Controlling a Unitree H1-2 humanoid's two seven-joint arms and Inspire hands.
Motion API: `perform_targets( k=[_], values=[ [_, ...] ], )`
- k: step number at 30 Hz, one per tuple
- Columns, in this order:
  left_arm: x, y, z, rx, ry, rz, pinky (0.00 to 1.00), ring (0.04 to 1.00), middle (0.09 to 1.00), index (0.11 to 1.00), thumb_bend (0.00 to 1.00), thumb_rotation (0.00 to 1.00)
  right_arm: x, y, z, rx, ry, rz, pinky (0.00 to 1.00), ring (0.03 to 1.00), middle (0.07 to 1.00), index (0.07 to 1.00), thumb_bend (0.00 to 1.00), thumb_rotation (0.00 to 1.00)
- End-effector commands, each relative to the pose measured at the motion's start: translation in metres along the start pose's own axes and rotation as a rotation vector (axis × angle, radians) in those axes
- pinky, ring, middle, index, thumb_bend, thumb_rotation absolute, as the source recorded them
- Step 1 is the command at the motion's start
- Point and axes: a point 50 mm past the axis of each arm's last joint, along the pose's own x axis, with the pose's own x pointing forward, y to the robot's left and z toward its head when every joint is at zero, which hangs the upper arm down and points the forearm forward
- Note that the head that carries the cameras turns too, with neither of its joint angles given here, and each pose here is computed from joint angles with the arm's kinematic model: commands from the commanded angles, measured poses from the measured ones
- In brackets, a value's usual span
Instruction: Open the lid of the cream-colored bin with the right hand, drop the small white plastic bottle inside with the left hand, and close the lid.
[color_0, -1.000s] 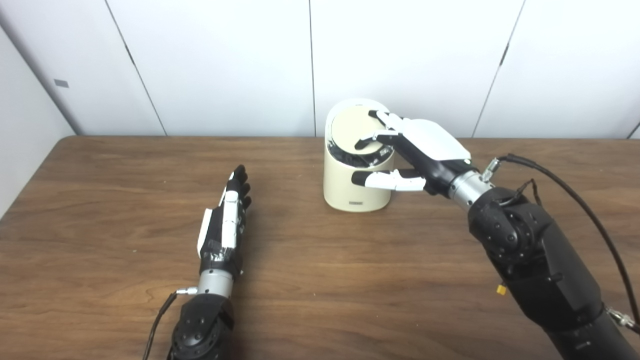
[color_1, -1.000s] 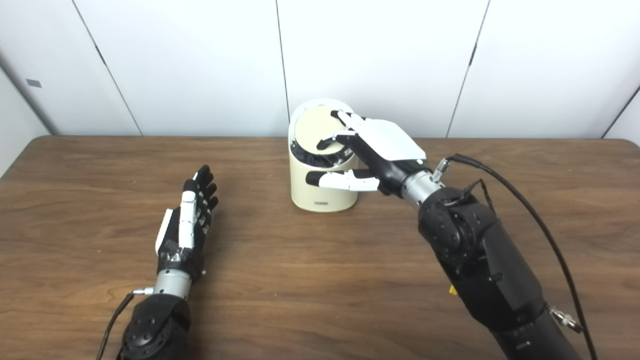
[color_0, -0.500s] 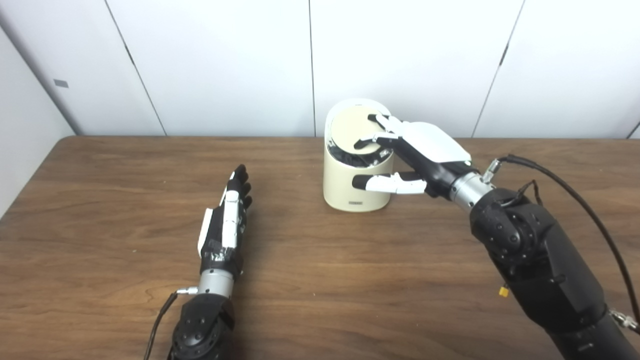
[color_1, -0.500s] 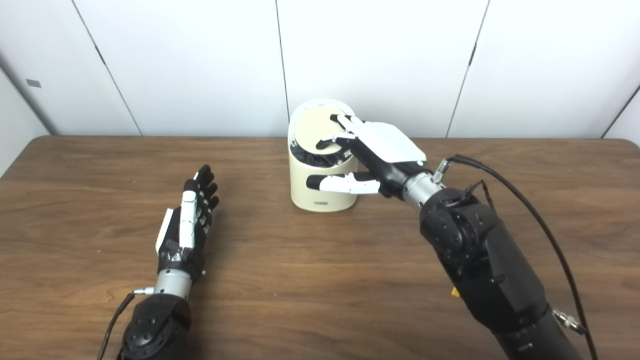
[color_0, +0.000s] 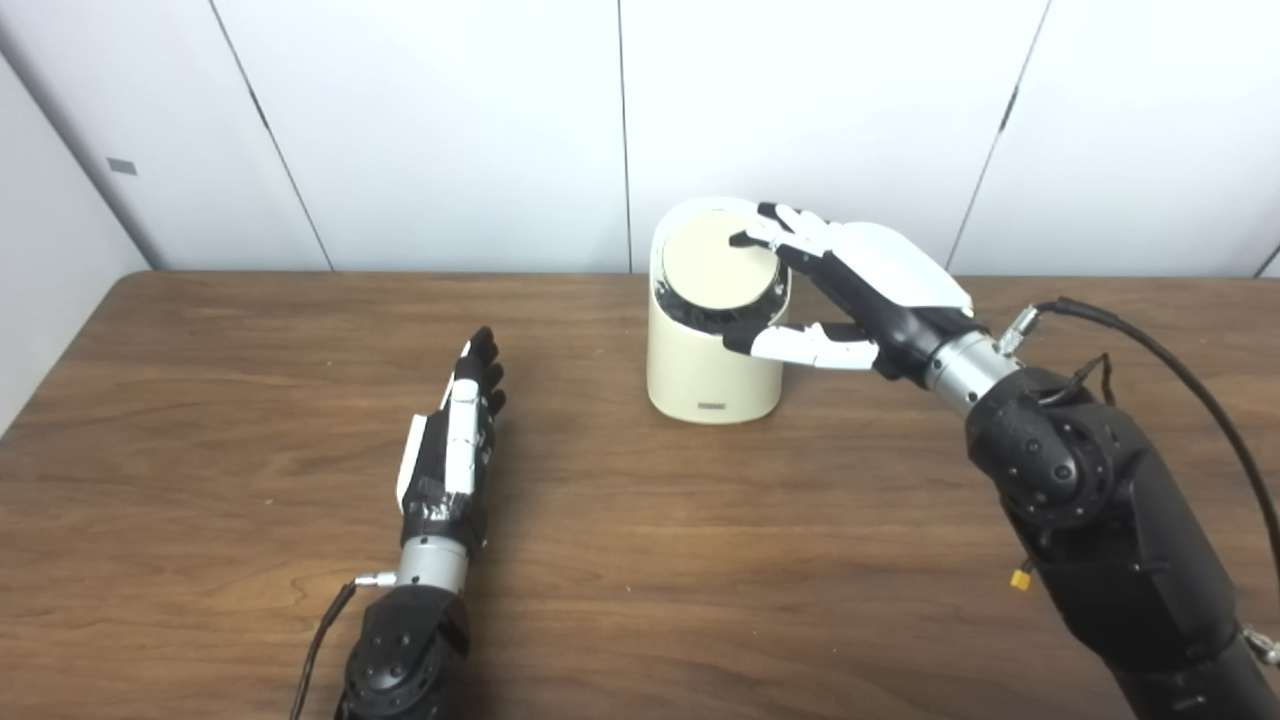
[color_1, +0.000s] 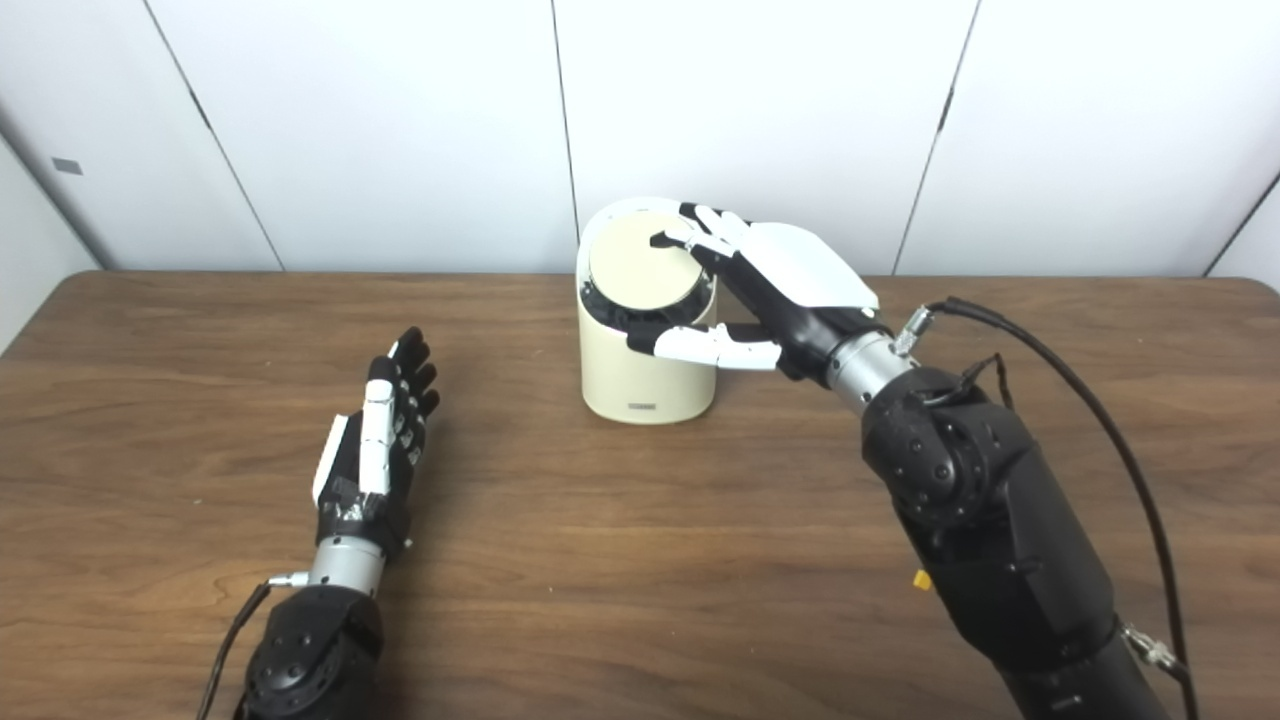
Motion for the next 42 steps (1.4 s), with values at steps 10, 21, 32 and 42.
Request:
perform_targets(
  k=[10, 21, 32, 42],
  values=[
    [0.010, -0.001, 0.016, 0.001, -0.079, -0.022, 1.00, 1.000, 1.000, 1.000, 0.56, 1.00, -0.034, -0.026, -0.016, 0.063, 0.054, -0.149, 1.00, 1.000, 1.000, 0.945, 0.61, 1.00],
    [0.010, 0.011, 0.016, 0.028, -0.088, -0.035, 1.00, 1.000, 1.000, 1.000, 0.55, 1.00, -0.086, 0.013, -0.074, 0.434, 0.208, -0.210, 0.99, 1.000, 1.000, 0.992, 0.58, 1.00],
    [-0.004, 0.019, 0.012, 0.046, -0.070, -0.032, 1.00, 1.000, 1.000, 1.000, 0.57, 1.00, -0.112, 0.075, -0.096, 1.055, 0.213, -0.387, 1.00, 1.000, 1.000, 1.000, 0.69, 1.00],
    [-0.042, 0.039, -0.005, 0.125, -0.110, -0.009, 1.00, 1.000, 1.000, 1.000, 0.59, 1.00, -0.134, 0.111, -0.111, 1.074, 0.215, -0.463, 1.00, 1.000, 1.000, 0.996, 0.65, 1.00]
  ],
)
